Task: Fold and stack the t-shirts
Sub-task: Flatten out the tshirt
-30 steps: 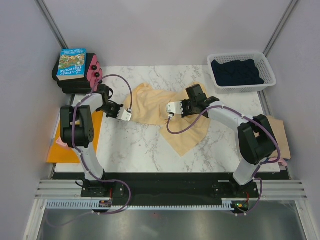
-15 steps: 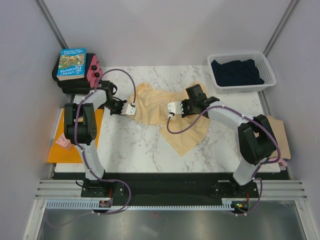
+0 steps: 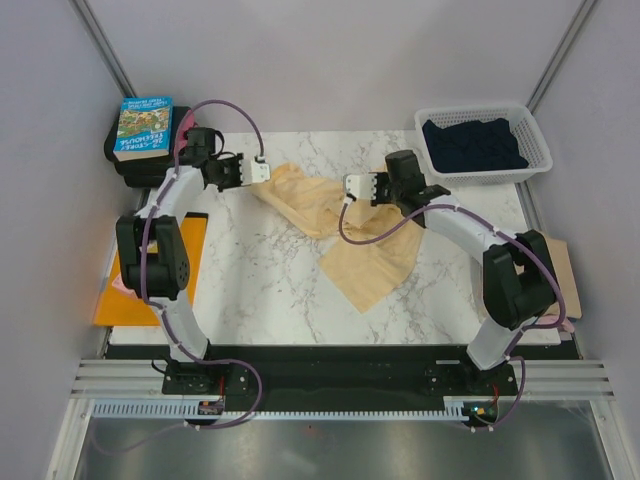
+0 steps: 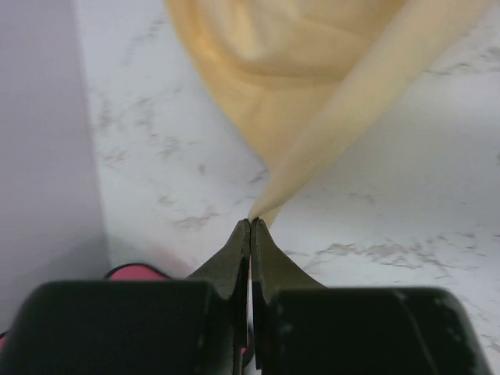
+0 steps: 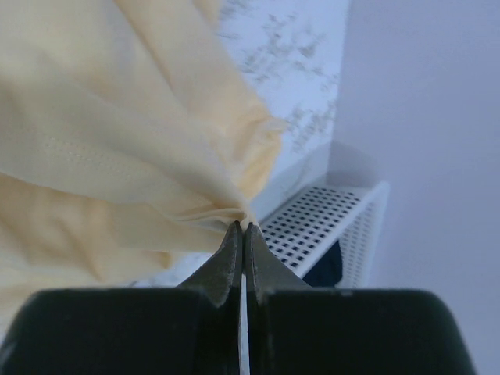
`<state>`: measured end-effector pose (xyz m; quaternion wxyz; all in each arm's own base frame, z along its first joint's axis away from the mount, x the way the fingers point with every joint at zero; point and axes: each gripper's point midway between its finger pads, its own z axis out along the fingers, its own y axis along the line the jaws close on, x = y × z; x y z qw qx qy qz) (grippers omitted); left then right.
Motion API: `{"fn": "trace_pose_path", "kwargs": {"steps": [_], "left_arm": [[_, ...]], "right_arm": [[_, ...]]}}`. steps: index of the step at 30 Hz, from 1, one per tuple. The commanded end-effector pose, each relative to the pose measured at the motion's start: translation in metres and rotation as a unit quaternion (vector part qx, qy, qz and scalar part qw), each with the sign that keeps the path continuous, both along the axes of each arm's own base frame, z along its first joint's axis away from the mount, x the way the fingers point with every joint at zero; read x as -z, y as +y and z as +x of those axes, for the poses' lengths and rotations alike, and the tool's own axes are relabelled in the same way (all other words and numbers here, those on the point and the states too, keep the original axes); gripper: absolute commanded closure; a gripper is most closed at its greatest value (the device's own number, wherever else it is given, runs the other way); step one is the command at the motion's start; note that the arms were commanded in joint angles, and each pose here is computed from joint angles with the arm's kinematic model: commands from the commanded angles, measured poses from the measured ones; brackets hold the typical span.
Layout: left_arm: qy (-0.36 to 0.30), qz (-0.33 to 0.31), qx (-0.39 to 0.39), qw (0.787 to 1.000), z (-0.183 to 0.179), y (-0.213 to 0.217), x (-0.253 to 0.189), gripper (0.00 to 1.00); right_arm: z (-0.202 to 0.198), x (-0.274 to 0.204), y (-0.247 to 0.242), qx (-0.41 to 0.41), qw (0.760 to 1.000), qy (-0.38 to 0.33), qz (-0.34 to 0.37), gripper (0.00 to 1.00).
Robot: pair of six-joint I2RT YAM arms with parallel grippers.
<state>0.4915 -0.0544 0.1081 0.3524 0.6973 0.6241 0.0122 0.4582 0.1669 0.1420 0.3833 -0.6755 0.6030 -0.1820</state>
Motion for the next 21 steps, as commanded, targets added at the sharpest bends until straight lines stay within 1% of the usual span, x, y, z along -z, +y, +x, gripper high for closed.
{"fn": "trace_pose_path", "kwargs": {"steps": [1,3,5,6,7,8,10,11,13,15,16,17,19,20,21], "left_arm": [[-0.167,-0.053,-0.095,0.980,0.048,0.010,-0.116,0.98],[-0.215,-0.048,-0.115,0.969,0.060,0.015,-0.142,0.98],[-0.260,-0.043,-0.160,0.951,0.070,0.027,-0.170,0.98],[-0.296,-0.047,-0.174,0.938,0.078,0.030,-0.191,0.98],[-0.306,-0.047,-0.204,0.929,0.081,0.039,-0.199,0.98],[-0.333,-0.056,-0.217,0.916,0.085,0.043,-0.226,0.98],[-0.364,-0.065,-0.255,0.894,0.090,0.055,-0.253,0.98],[-0.388,-0.072,-0.264,0.880,0.091,0.058,-0.277,0.98],[-0.417,-0.073,-0.286,0.860,0.090,0.066,-0.303,0.98],[-0.450,-0.071,-0.297,0.839,0.090,0.072,-0.337,0.98],[-0.474,-0.072,-0.307,0.822,0.085,0.076,-0.363,0.98],[-0.481,-0.071,-0.308,0.818,0.085,0.076,-0.371,0.98],[-0.505,-0.068,-0.307,0.804,0.078,0.077,-0.396,0.98],[-0.509,-0.071,-0.304,0.802,0.075,0.075,-0.402,0.98],[-0.520,-0.073,-0.299,0.797,0.065,0.074,-0.415,0.98]], "right_arm": [[0.046,-0.118,-0.028,0.069,0.983,-0.167,0.035,1.00],[0.057,-0.145,-0.040,0.081,0.974,-0.206,0.041,1.00],[0.067,-0.176,-0.055,0.088,0.962,-0.256,0.040,1.00],[0.070,-0.186,-0.060,0.092,0.956,-0.274,0.039,1.00],[0.074,-0.206,-0.065,0.096,0.945,-0.310,0.043,1.00],[0.077,-0.223,-0.073,0.105,0.936,-0.333,0.047,1.00],[0.083,-0.249,-0.080,0.113,0.917,-0.377,0.059,1.00],[0.084,-0.267,-0.086,0.118,0.907,-0.399,0.060,1.00],[0.087,-0.290,-0.089,0.122,0.890,-0.435,0.067,1.00],[0.086,-0.324,-0.092,0.122,0.869,-0.474,0.070,1.00],[0.087,-0.336,-0.092,0.121,0.859,-0.492,0.076,1.00],[0.083,-0.362,-0.094,0.122,0.842,-0.518,0.086,1.00],[0.082,-0.385,-0.095,0.124,0.821,-0.548,0.098,1.00],[0.074,-0.410,-0.098,0.126,0.804,-0.572,0.105,1.00],[0.071,-0.420,-0.098,0.126,0.795,-0.583,0.109,1.00]]}}
